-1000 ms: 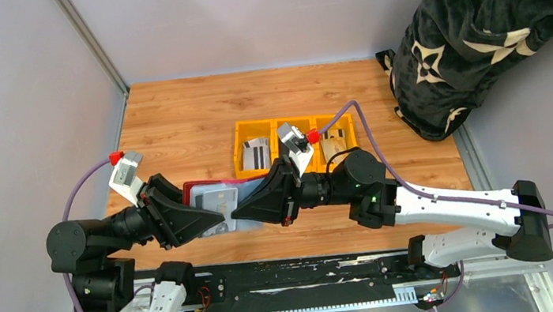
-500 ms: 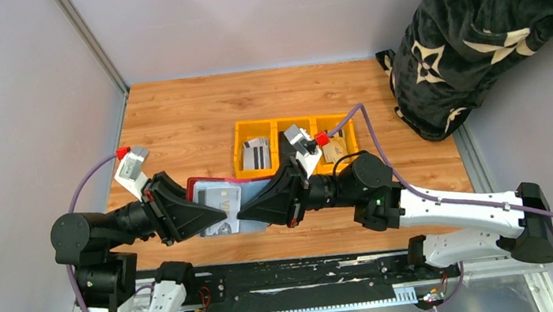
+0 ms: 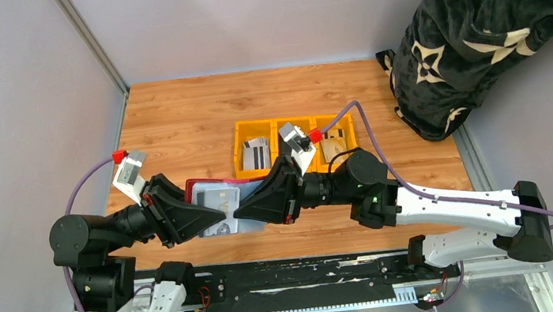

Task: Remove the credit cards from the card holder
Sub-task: Remove the credit card from the card holder.

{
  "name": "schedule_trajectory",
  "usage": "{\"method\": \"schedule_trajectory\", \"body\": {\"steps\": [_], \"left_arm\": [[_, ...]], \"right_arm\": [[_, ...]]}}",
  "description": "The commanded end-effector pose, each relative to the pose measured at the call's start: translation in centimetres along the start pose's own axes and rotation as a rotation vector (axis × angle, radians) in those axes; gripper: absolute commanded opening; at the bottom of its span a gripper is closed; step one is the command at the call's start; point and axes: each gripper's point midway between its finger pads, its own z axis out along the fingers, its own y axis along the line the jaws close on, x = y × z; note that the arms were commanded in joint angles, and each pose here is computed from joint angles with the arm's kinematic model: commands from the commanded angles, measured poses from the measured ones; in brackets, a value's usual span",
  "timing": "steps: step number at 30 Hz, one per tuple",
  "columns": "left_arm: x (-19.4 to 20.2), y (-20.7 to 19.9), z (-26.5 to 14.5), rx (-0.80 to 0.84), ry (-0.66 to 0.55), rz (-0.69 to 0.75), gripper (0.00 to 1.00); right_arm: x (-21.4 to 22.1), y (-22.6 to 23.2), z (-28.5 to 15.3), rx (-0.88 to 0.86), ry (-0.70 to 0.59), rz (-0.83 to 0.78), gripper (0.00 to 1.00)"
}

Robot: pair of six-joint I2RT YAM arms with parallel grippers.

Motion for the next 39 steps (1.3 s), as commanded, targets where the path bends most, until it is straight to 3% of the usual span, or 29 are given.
{"method": "schedule_trajectory", "body": {"steps": [1, 3, 10, 14, 20, 36, 37, 39], "left_arm": [[0.5, -1.4, -0.4, 0.025, 0.013, 0.069, 0.29], [0.4, -1.5, -0.4, 0.027, 0.015, 0.069, 0.33], [-0.4, -2.7, -0.3, 0.057, 0.005, 0.048, 0.43], [-0.5, -2.9, -0.3, 0.062, 0.007, 0.041, 0.43], [-0.4, -3.1, -0.3, 0.074, 0.015, 0.034, 0.3], [-0.8, -3.2, -0.2, 0.075, 0.006, 0.026, 0.14], [-0.8, -3.1, -0.2, 0.073, 0.004, 0.025, 0.13], [-0.8, -2.9, -0.2, 0.065, -0.002, 0.032, 0.11]], "right_arm": [[-1.4, -0.6, 0.4, 0.034, -0.03, -0.012, 0.07], [-1.4, -0.7, 0.1, 0.039, -0.037, -0.01, 0.0], [-0.9, -0.6, -1.4, 0.035, -0.058, -0.014, 0.0], [-0.7, -0.5, -1.5, 0.026, -0.055, -0.01, 0.0], [-0.6, -0.3, -1.7, 0.013, -0.051, -0.016, 0.0], [0.1, 0.2, -2.8, -0.015, -0.048, -0.012, 0.0], [0.1, 0.3, -2.7, -0.02, -0.047, -0.009, 0.01], [-0.2, 0.6, -2.2, -0.033, -0.044, -0.003, 0.14]]}}
